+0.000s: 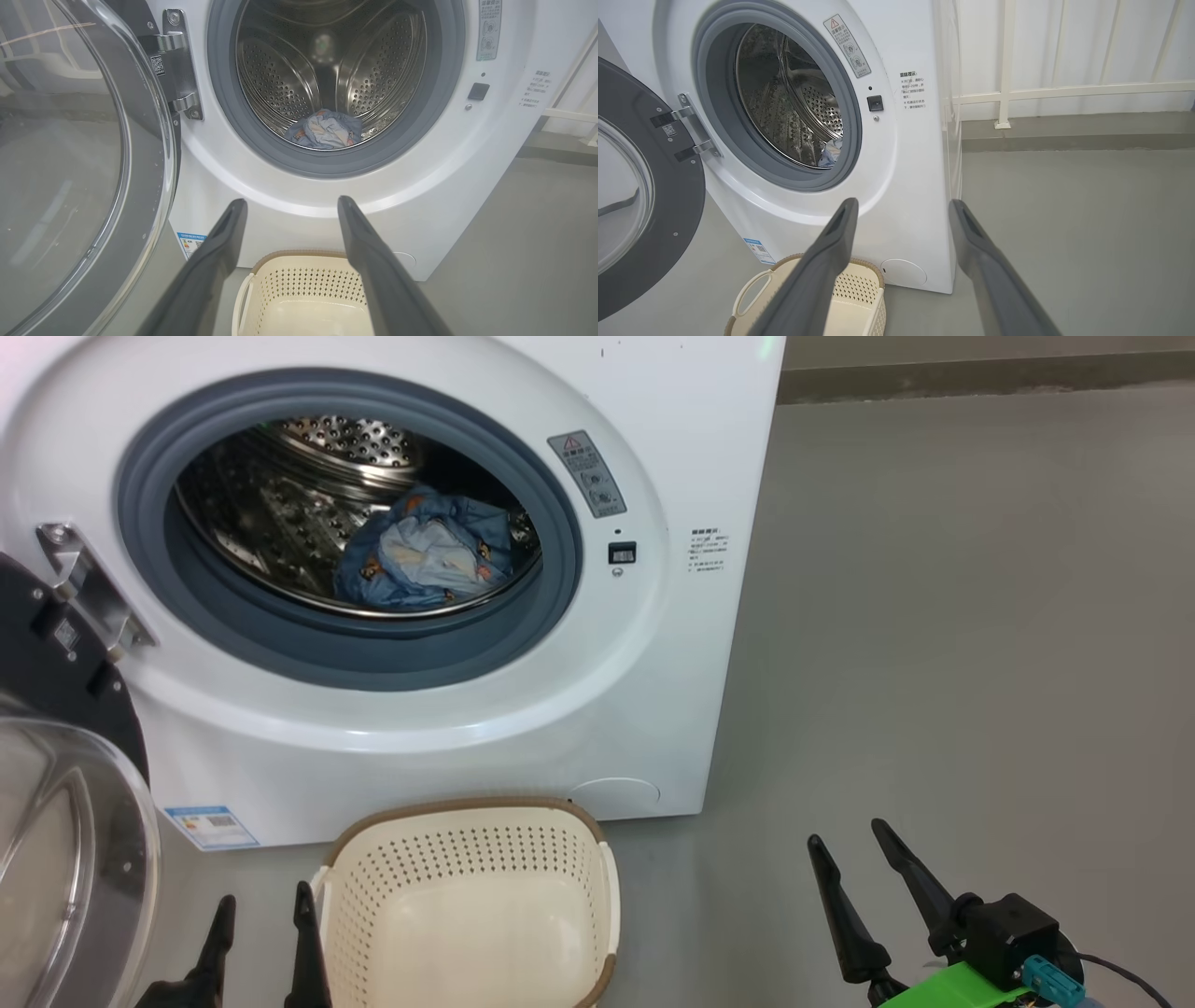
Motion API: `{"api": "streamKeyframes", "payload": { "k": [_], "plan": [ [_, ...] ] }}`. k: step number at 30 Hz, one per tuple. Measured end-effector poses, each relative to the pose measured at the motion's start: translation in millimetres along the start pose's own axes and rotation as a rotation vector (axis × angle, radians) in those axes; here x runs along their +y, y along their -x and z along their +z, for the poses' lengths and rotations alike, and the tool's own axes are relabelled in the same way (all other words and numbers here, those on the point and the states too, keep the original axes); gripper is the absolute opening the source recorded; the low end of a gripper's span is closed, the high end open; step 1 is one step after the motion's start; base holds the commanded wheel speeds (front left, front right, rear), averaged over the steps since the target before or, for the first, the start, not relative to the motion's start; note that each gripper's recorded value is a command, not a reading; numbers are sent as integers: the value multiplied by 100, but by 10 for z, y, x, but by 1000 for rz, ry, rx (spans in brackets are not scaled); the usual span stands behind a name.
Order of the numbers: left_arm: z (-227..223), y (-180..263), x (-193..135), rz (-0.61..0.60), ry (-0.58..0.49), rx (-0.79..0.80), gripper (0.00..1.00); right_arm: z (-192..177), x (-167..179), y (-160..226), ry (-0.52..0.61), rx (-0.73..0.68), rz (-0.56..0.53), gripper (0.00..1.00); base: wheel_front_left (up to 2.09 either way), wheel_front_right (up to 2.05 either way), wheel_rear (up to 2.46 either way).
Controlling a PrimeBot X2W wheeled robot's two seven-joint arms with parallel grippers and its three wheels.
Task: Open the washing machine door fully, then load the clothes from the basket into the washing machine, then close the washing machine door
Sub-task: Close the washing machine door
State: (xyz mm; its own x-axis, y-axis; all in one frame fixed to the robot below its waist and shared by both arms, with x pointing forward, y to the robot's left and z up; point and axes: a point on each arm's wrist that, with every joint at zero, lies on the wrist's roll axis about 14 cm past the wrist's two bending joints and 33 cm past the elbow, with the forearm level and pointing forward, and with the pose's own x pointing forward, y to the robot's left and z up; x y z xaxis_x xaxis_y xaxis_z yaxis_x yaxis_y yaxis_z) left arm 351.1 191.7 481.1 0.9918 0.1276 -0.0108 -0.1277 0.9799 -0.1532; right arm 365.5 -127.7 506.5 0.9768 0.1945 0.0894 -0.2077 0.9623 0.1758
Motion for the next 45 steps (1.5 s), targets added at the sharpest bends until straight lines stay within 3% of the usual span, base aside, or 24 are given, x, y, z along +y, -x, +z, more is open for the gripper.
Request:
{"api": "streamKeyframes", "payload": {
  "k": [18, 35, 45],
  "plan": [
    [-19, -15, -22, -7, -2, 6, 100, -4, -28, 21, -2, 2, -10, 100, -150, 150, 0],
    [-16, 14, 35, 9, -8, 5, 100, -25, 15, -21, -4, 7, 6, 100, -9, 9, 0],
    [55, 168, 338, 106, -19, -16, 100, -87, 335, -166, -13, 22, 109, 100, 0, 0, 0]
  ]
}}
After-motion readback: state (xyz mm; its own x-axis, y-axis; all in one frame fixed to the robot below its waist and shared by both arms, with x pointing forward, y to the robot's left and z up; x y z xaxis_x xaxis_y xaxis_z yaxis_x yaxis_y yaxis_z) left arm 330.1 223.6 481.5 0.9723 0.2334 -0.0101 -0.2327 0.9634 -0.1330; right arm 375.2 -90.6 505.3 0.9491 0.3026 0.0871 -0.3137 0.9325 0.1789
